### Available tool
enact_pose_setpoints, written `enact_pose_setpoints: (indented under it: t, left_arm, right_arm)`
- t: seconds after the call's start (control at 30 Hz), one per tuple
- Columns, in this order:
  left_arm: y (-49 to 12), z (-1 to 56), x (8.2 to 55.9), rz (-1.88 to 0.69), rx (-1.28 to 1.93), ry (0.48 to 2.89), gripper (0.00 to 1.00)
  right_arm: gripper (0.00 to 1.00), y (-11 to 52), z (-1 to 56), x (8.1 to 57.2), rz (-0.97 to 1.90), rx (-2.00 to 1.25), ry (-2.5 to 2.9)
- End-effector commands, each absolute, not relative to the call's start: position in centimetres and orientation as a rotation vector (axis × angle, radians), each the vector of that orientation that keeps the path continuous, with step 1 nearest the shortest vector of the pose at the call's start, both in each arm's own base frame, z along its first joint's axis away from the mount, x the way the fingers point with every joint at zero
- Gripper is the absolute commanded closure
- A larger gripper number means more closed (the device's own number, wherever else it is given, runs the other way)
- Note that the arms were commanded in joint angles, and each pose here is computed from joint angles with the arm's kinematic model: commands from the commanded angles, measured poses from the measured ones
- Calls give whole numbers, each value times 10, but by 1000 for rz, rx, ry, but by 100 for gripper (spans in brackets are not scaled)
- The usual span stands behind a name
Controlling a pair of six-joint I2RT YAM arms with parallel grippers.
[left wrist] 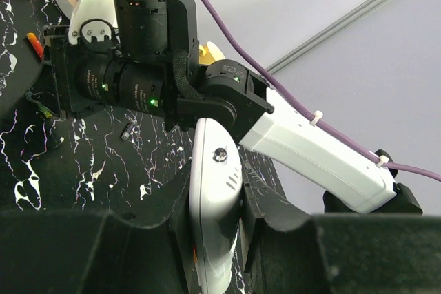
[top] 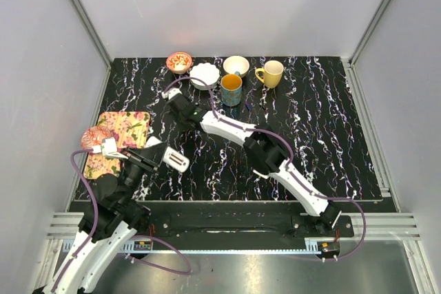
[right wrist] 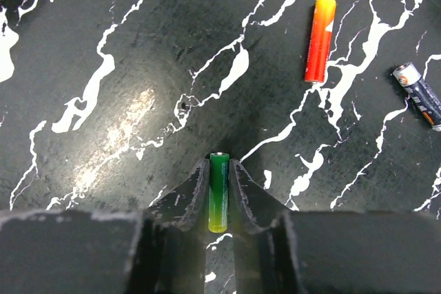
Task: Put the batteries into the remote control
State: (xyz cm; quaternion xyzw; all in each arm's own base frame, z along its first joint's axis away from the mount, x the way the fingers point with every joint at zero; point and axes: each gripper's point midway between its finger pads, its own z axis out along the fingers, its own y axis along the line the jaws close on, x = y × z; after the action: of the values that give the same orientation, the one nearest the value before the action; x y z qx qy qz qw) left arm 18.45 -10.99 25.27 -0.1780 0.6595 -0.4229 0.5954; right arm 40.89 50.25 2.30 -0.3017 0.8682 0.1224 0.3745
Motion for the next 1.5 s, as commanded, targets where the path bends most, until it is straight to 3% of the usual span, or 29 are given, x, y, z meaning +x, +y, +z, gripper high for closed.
enact_pose_setpoints:
  t: [0.0, 0.1, 0.33, 0.63, 0.73, 1.07, 1.4, 1.47]
  left_arm:
    - [-100, 284, 175, -1026, -413, 1403, 100]
    - [-101, 284, 175, -1033, -412, 1403, 100]
    - [-107, 282, 175, -1066, -404, 1403, 100]
    - [-144, 270, 197, -1200, -386, 1446, 100]
    - [-153, 270, 204, -1225, -373, 1446, 100]
    - [-194, 235, 217, -1379, -342, 1548, 100]
    - [-194, 226, 215, -1372, -331, 1570, 100]
    - [-194, 225, 214, -1369, -328, 1576, 100]
  right_arm:
    - [84, 486, -18, 382, 155, -882, 2308]
    - [100, 474, -23, 378, 112, -862, 2344]
    - [100, 437, -9, 368, 102, -719, 2427]
    - [100, 364, 92, 327, 326, -433, 2364]
    - [100, 340, 100, 309, 356, -371, 2342]
    - [100, 260, 36, 300, 115, -228, 2482]
    - [100, 242, 16, 307, 13, -251, 2565]
    - [88, 242, 12, 303, 5, -274, 2595]
